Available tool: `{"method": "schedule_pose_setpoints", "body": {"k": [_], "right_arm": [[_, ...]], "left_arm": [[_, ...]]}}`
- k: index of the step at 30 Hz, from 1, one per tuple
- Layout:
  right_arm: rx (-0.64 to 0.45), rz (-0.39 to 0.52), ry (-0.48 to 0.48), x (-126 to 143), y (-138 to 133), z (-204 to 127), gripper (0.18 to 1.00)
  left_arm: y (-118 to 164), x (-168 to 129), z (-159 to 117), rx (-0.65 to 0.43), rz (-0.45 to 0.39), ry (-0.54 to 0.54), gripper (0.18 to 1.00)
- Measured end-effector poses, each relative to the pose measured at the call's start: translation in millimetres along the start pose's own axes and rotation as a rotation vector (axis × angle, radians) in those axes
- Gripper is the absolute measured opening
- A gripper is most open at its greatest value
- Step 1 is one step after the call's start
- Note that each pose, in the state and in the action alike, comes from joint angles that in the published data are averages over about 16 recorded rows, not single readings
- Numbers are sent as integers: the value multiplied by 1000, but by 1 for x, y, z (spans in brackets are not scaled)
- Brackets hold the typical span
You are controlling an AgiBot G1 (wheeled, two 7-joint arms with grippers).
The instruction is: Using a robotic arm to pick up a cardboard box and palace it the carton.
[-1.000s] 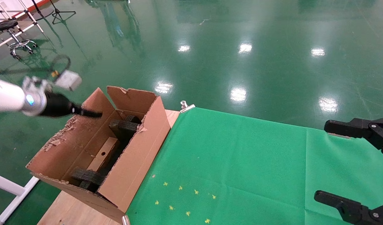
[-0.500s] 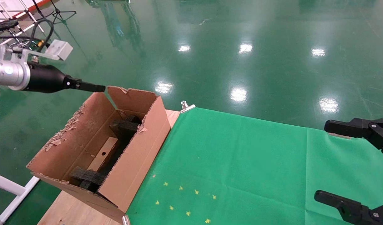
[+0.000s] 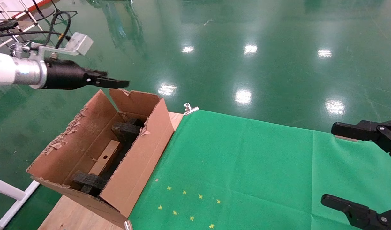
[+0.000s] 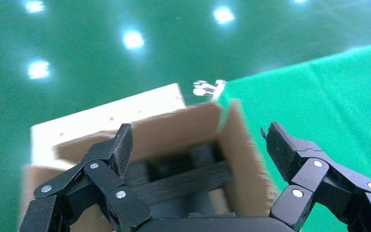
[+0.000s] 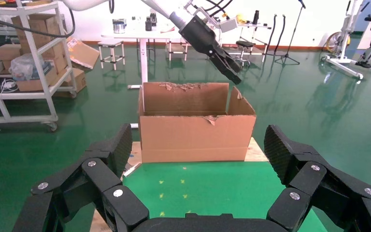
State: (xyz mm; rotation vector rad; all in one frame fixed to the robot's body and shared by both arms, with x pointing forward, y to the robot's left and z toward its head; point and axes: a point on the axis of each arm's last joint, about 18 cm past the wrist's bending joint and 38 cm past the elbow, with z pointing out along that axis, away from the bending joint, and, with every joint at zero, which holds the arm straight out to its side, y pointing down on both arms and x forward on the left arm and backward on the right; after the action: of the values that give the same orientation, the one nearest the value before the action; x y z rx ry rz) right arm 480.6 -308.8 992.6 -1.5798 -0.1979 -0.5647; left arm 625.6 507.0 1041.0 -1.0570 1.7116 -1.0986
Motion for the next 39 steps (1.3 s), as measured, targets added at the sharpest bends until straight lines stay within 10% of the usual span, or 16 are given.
{"method": "schedule_pose_setpoints", "body": {"k": [39], "right_arm": [[0,0,0,0,0,0,1001]], "left_arm": [[8,195,-31,452,340,724,1001]]}}
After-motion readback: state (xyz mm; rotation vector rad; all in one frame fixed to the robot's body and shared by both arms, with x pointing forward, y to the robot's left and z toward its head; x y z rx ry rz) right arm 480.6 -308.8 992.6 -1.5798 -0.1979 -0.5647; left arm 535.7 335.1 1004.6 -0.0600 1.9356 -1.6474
